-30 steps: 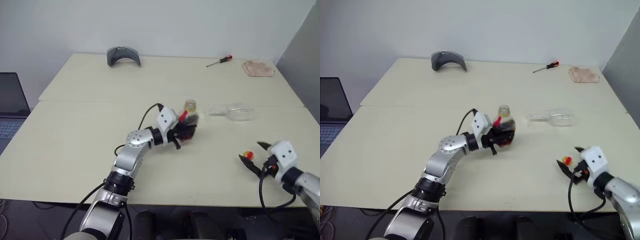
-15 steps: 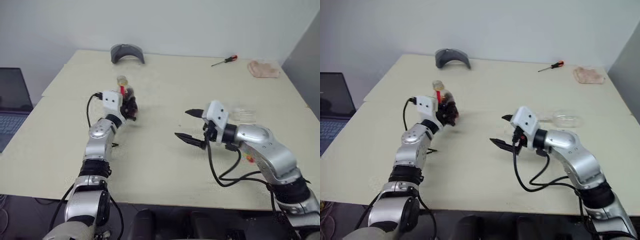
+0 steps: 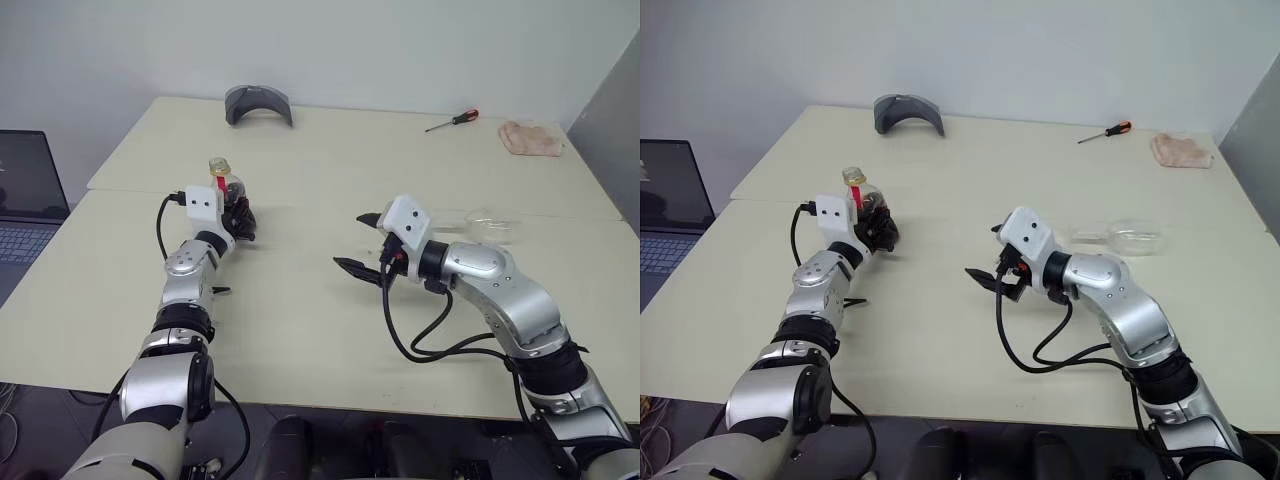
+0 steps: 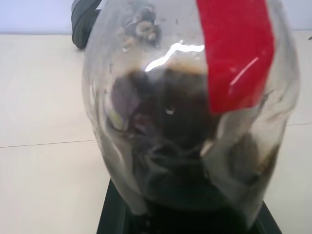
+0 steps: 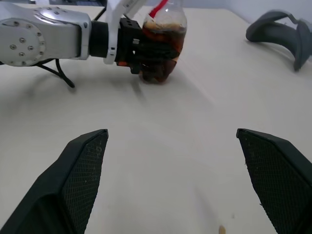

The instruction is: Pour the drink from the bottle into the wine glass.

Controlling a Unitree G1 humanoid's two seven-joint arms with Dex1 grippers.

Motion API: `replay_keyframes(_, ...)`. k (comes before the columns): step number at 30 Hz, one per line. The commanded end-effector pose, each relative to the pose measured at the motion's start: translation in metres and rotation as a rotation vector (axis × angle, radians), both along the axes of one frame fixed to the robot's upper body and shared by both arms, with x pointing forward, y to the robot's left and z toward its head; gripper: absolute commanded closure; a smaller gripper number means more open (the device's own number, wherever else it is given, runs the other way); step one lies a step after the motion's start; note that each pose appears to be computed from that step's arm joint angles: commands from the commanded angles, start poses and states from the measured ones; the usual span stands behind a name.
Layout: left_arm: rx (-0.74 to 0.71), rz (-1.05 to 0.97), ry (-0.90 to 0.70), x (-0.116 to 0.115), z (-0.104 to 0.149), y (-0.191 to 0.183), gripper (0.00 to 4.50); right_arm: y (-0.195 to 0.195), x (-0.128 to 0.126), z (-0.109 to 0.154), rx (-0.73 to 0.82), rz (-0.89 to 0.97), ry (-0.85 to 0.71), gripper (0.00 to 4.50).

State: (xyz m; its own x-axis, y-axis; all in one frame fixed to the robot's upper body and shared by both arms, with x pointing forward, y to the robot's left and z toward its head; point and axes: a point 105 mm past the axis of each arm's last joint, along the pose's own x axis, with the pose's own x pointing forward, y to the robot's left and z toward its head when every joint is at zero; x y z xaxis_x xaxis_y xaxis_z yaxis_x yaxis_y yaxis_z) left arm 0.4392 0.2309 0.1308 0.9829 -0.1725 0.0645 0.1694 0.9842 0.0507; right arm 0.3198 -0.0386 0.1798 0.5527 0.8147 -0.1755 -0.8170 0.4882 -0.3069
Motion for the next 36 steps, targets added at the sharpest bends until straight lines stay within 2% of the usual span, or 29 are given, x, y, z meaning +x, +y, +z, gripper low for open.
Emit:
replay_keyframes(1, 0.004, 0.011, -0.083, 0.003, 0.024, 0.005, 3.76, 0.005, -0.005, 0.013, 0.064, -0.028, 0.028, 0.00)
replay_keyframes(5, 0.011, 0.011, -0.086, 0.003, 0.022, 0.006, 3.76, 0.010, -0.013, 0.017, 0.132, -0.011, 0.132, 0.00)
replay_keyframes(8, 0.008, 0.018, -0.087, 0.003, 0.022, 0.008, 3.76, 0.012, -0.016, 0.019, 0.138, 0.005, 0.146, 0.00)
replay_keyframes(9, 0.003, 0.021, -0.088, 0.003, 0.022, 0.009, 3.05, 0.013, -0.017, 0.020, 0.138, 0.007, 0.147, 0.00)
replay_keyframes(17, 0.007, 0.004, -0.103, -0.002, 0.023, 0.013, 0.47, 0.014, -0.022, 0.016, 0.110, 0.032, 0.139, 0.00)
replay_keyframes(19, 0.021, -0.007, -0.106, -0.004, 0.022, 0.012, 0.03, 0.013, -0.024, 0.016, 0.103, 0.040, 0.138, 0.00)
replay_keyframes(25, 0.048, -0.004, -0.134, -0.021, 0.015, 0.012, 0.03, 0.003, -0.035, 0.013, 0.078, 0.073, 0.146, 0.00)
replay_keyframes(30, 0.066, 0.040, -0.155, -0.060, 0.014, 0.014, 0.03, -0.018, -0.043, 0.011, 0.063, 0.059, 0.149, 0.00)
replay_keyframes(34, 0.074, 0.110, -0.130, -0.087, 0.014, 0.025, 0.03, -0.040, -0.041, 0.008, 0.044, -0.023, 0.130, 0.00)
replay_keyframes(36, 0.092, 0.097, -0.107, -0.104, 0.011, 0.021, 0.03, -0.061, -0.034, 0.003, 0.031, -0.128, 0.107, 0.00)
